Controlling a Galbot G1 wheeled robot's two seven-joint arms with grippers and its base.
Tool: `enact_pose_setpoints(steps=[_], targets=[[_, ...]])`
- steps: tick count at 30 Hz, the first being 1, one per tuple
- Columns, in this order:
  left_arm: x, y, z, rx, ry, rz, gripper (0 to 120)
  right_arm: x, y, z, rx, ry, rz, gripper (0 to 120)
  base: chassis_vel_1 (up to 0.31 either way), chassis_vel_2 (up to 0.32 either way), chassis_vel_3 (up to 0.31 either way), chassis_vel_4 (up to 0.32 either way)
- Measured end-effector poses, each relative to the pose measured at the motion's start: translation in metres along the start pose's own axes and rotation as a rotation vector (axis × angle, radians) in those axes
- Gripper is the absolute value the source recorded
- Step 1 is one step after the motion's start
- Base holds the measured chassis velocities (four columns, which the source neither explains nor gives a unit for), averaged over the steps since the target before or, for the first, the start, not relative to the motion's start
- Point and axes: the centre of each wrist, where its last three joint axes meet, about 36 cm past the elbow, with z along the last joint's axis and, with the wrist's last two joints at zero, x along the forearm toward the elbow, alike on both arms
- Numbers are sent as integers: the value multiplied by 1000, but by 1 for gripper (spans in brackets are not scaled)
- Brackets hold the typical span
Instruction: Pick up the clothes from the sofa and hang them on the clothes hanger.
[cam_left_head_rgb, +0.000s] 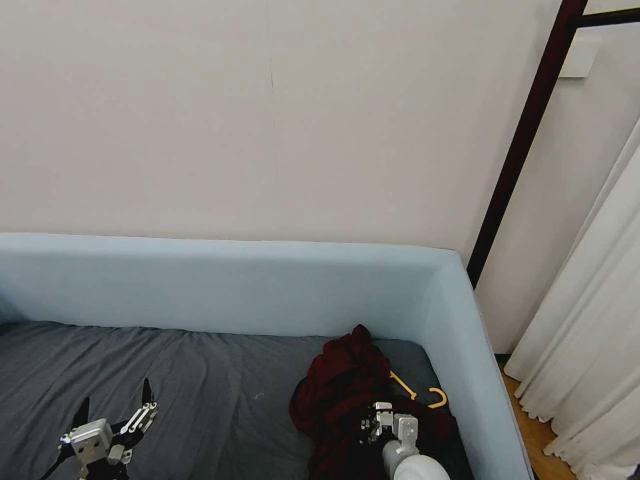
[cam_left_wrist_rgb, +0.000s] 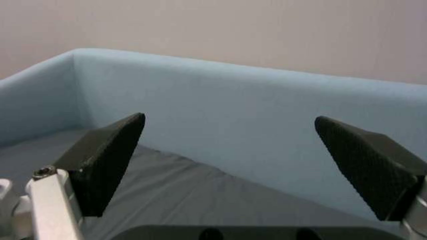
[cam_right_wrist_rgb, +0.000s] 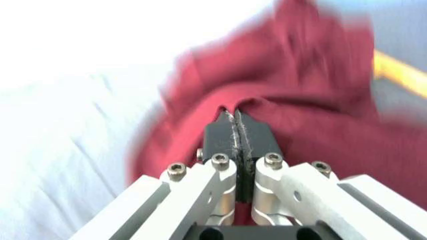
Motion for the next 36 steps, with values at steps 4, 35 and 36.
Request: enact_pose_setpoints(steps=[4,35,36], targets=[[-2,0,-1,2,-4,0,100,18,0,-50,-89,-174,-95,0,0,0,0,0],[-6,-18,-14,55,-37,31,100,173,14,-420,69,-891,-291,0,0,0,0,0],[-6,-18,-14,56,-38,33,100,182,21,-431,66,-912,-299,0,0,0,0,0]])
